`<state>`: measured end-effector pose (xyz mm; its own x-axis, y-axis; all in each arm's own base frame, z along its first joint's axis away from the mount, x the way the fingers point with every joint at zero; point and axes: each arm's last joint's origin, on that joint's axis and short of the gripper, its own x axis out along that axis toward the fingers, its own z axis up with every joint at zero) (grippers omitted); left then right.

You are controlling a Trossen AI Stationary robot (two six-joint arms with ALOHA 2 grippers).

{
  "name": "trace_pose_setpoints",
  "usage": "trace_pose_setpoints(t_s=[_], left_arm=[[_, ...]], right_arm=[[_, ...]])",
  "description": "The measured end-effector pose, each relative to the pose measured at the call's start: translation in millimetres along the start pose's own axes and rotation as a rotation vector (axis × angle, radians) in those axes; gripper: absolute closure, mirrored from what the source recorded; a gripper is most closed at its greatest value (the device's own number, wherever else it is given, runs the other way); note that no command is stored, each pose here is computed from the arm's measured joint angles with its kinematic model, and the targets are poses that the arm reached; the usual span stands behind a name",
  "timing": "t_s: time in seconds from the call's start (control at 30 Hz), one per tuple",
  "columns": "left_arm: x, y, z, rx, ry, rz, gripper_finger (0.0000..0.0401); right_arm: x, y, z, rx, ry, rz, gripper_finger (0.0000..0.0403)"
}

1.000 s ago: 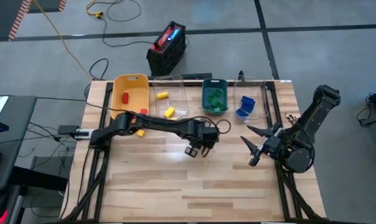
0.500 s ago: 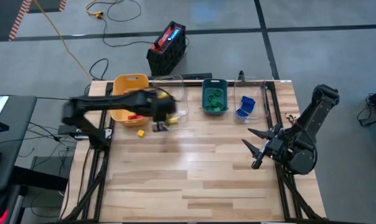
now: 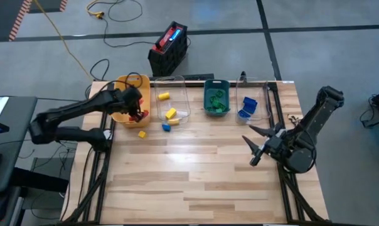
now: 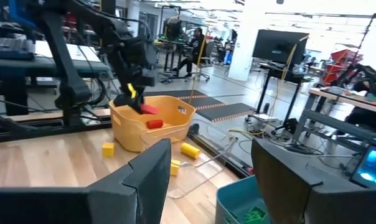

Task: Sort blocks
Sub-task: Put the red block into the yellow bin, then put the yellow block into the left transparent bin

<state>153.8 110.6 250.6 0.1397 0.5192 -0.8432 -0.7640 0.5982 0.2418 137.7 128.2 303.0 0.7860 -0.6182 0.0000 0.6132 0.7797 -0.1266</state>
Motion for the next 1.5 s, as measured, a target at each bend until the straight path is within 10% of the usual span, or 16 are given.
trace_pose_setpoints(t_s=[0.37,0.9,1.27,1.5], left_arm=[[47.2,-5.0,-24.2,-0.033,0.325,-0.108,0.0267],[34.1,-2.7,-9.4,0.012,0.316,-0.134,0.0228],[-2.0,6.5,18.6,0.119,0.12,-0.095,0.0198],[-57.1,-29.1,13.6,0.312,-0.048,-0.274,0.0194]], right_arm=[[2.7,-0.3,0.2,-0.021,0.002,-0.011,0.0168],[2.7,-0.2,2.5,-0.016,0.002,-0.009,0.0168],[2.7,0.0,2.5,-0.013,0.002,-0.006,0.0168],[2.7,0.0,2.4,-0.015,0.002,-0.006,0.0168]])
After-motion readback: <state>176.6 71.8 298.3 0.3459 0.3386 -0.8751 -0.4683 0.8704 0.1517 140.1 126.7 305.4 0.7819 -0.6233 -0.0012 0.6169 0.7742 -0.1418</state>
